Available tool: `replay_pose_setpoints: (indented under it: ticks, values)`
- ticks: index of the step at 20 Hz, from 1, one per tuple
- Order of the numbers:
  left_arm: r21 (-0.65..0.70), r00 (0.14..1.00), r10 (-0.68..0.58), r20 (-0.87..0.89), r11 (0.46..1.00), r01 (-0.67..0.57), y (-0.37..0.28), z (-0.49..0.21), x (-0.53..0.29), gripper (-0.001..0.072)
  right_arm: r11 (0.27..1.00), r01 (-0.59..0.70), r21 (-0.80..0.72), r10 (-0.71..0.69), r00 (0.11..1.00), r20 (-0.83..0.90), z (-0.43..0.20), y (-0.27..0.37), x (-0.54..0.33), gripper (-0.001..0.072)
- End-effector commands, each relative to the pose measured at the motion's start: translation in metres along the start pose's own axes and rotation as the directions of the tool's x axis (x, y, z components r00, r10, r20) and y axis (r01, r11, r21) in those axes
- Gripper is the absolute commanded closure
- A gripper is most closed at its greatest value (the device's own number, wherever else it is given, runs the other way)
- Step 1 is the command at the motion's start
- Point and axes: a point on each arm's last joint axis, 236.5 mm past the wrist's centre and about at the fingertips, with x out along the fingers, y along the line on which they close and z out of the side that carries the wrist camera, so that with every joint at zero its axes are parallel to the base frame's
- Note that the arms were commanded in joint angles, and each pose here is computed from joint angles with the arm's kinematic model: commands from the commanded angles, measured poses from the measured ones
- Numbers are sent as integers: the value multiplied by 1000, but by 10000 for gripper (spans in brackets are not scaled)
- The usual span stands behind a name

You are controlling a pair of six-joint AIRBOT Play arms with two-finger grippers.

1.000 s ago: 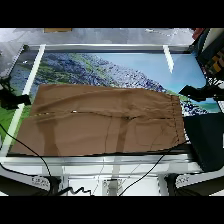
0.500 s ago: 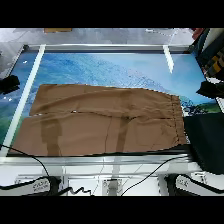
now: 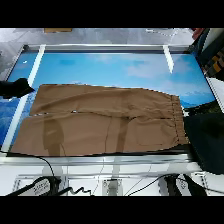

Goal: Fold the clothes and pants, and hang the long-sleeved shirts on hangers.

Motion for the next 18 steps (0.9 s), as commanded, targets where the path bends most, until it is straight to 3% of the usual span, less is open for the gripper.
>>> replay_pose_setpoints:
  ticks: [1,4,5,6,7,11,14,18]
  values:
    - [-20,999,-42,8,999,42,-7,-3,6,694,982,-121,143,120,993,19,-47,11,44,682]
    - [-14,999,-40,13,999,40,-6,-2,5,695,969,-99,225,103,995,-8,-71,1,75,665]
    - [-14,999,-39,14,999,39,-6,-1,5,695,956,-58,289,63,998,-10,-71,-10,78,584]
    - [-15,999,-39,17,999,39,-6,-1,5,695,940,-33,340,34,999,3,-66,-18,80,431]
    - [-15,999,-39,17,999,40,-6,-1,5,694,924,-27,381,21,1000,22,-61,-22,81,332]
    - [-15,999,-39,16,999,40,-6,-1,5,694,878,-29,479,-1,998,62,-42,-33,91,310]
    - [-12,999,-30,18,999,30,-4,0,5,694,856,-40,515,34,999,22,-39,-35,109,143]
    - [3,1000,12,12,1000,-12,6,-2,5,695,864,-87,496,103,995,-6,-32,-31,134,143]
